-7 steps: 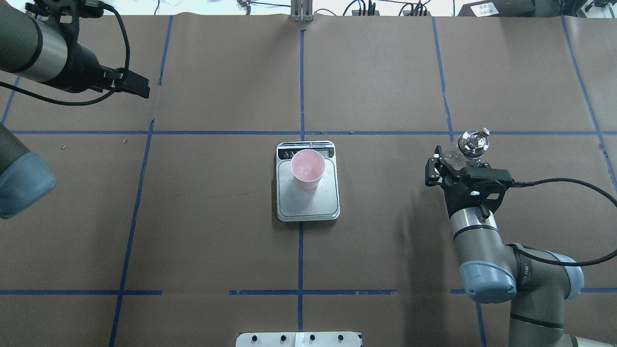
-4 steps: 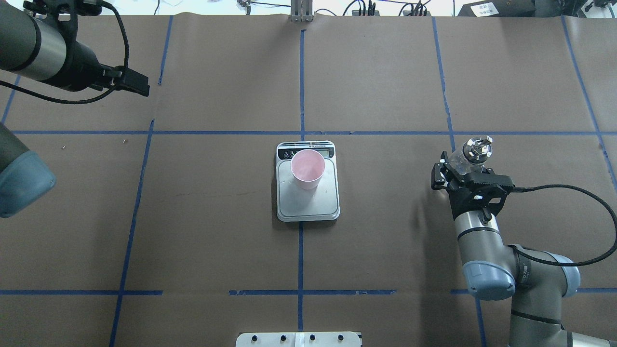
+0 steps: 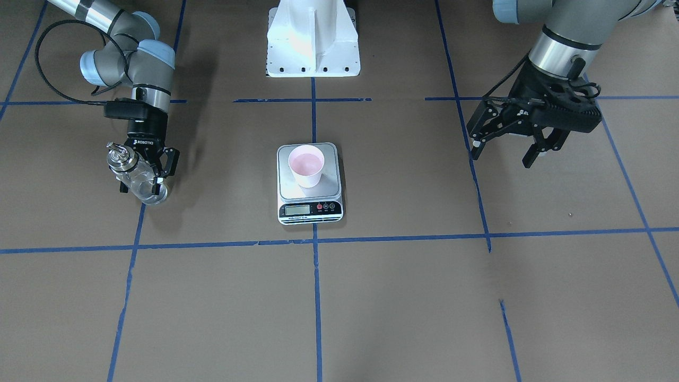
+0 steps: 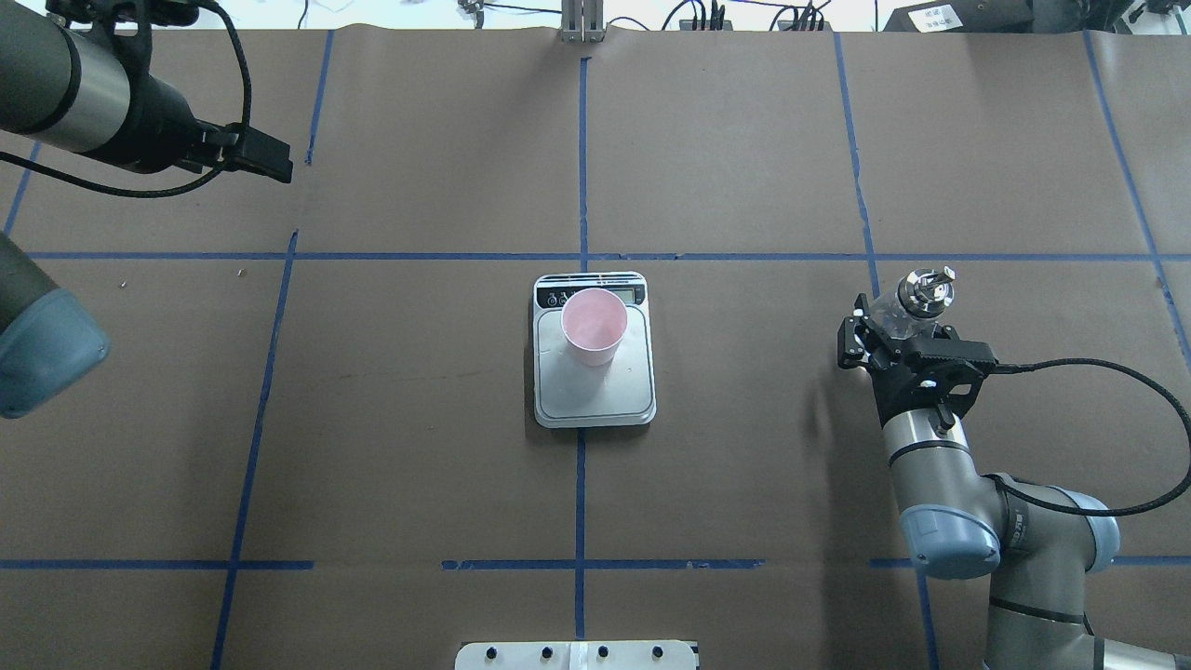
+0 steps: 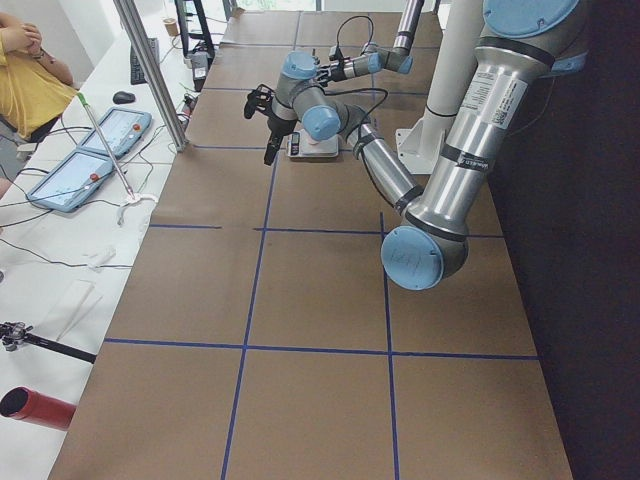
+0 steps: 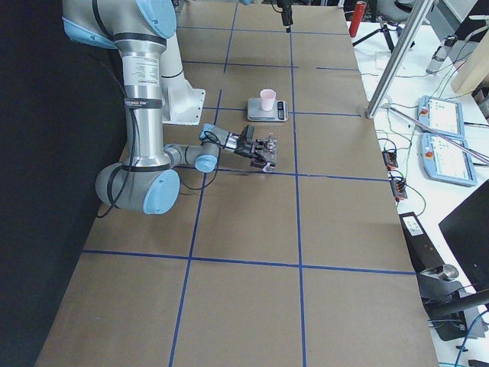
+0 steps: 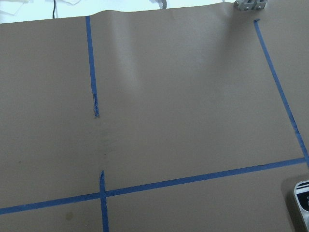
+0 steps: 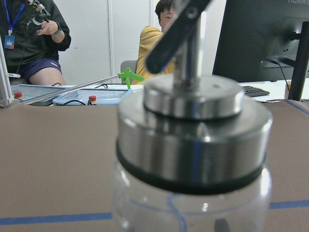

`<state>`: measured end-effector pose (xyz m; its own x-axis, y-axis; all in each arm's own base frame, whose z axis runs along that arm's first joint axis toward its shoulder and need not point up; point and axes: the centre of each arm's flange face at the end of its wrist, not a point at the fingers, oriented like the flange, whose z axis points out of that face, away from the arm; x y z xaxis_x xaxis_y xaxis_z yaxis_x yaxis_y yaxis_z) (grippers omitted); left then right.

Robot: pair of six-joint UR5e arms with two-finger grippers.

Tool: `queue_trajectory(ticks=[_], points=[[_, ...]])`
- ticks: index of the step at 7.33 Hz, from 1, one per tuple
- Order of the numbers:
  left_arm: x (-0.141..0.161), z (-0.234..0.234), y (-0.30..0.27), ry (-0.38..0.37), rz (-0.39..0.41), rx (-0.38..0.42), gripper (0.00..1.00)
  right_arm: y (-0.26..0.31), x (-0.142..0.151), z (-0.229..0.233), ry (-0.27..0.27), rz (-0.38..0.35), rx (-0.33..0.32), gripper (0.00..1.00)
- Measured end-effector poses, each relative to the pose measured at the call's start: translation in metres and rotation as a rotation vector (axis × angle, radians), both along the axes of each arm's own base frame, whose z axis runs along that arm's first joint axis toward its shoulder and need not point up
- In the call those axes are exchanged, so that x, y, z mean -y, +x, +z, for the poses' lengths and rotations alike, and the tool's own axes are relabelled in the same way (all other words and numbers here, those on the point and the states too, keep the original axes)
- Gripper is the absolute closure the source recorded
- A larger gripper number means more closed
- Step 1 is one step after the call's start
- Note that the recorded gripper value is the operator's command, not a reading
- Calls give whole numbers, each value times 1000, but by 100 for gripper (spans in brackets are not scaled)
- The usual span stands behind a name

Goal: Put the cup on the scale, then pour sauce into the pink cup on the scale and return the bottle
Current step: 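Lower the dispenser to its original spot with the right gripper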

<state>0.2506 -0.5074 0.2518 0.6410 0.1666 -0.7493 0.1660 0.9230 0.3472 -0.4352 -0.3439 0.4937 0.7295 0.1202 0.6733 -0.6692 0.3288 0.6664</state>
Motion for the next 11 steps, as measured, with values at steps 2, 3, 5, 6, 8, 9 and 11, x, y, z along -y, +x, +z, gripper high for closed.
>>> queue_trajectory(ticks=[2, 3, 5, 6, 8, 9, 11], points=[[0, -1, 0, 1, 0, -1, 0, 0, -1, 3, -2, -2, -6, 100], [0, -1, 0, 1, 0, -1, 0, 1, -1, 5, -3, -3, -9, 77], [0, -1, 0, 1, 0, -2, 0, 0, -1, 5, -3, -4, -10, 0], [0, -1, 0, 1, 0, -2, 0, 0, -1, 4, -2, -4, -9, 0], [0, -1, 0, 1, 0, -2, 0, 1, -2, 4, 0, -3, -9, 0], [0, -1, 0, 1, 0, -2, 0, 1, -4, 3, 3, -3, -8, 0], [0, -1, 0, 2, 0, -2, 0, 0, -12, 4, 19, -2, -15, 0]])
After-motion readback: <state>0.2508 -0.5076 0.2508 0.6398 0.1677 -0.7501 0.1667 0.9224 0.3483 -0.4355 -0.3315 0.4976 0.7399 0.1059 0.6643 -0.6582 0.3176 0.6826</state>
